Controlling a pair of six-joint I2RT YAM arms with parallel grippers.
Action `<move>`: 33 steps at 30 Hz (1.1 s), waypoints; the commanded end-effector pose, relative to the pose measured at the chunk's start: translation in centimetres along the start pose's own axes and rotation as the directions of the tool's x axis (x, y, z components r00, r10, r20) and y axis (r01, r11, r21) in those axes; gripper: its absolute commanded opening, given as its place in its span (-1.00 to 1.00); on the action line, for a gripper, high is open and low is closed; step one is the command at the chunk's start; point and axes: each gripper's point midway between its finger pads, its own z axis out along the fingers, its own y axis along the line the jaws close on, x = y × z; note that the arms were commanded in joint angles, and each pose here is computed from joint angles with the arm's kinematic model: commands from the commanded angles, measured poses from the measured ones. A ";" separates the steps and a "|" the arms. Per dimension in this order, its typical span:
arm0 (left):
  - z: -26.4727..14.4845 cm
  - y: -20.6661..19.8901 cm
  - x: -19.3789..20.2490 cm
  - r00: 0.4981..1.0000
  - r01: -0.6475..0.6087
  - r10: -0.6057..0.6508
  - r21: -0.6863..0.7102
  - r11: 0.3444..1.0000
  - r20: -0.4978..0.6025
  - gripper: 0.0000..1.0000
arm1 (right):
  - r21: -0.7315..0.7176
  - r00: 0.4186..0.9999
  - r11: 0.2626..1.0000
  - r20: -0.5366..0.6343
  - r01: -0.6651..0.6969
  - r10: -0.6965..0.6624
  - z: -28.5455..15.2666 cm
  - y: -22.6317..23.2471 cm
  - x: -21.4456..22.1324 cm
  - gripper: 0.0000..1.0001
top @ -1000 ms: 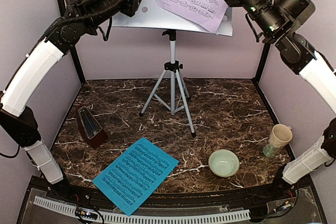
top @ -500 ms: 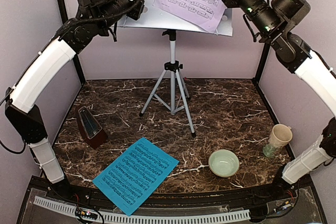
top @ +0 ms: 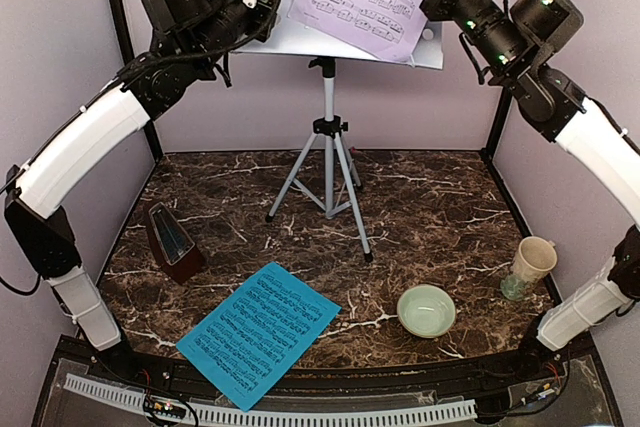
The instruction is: Set up the instrument practice props
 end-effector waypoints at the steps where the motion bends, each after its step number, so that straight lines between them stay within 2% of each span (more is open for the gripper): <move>1: -2.0 2.9 -3.1 0.989 0.069 -0.059 -0.073 0.995 0.135 -1.00 | 0.013 0.999 1.000 0.034 -0.019 0.018 0.1 -0.5 -0.4 -1.00; 4: -2.6 2.6 -3.8 0.978 0.094 -0.085 -0.043 0.995 0.189 -1.00 | 0.012 0.999 1.000 0.034 -0.019 0.019 0.4 -0.5 -0.2 -1.00; 9: -2.5 1.8 -4.1 0.973 0.095 -0.093 0.001 0.996 0.213 -1.00 | 0.006 0.999 1.000 0.045 -0.027 0.026 1.3 -0.2 -0.1 -1.00; 18: -3.3 1.8 -4.3 0.960 0.097 -0.092 -0.005 0.995 0.266 -1.00 | 0.055 1.000 0.998 0.006 0.016 -0.016 3.8 -0.4 2.0 -1.00; 24: -3.2 0.9 -4.1 0.958 0.075 -0.079 0.026 0.997 0.275 -1.00 | -0.043 0.997 0.997 0.031 0.068 -0.067 5.4 1.8 2.8 -1.00; 33: -3.4 0.2 -4.2 0.956 0.064 -0.081 0.070 0.996 0.283 -1.00 | -0.217 0.965 0.942 0.114 0.257 -0.237 7.5 5.8 3.6 -1.00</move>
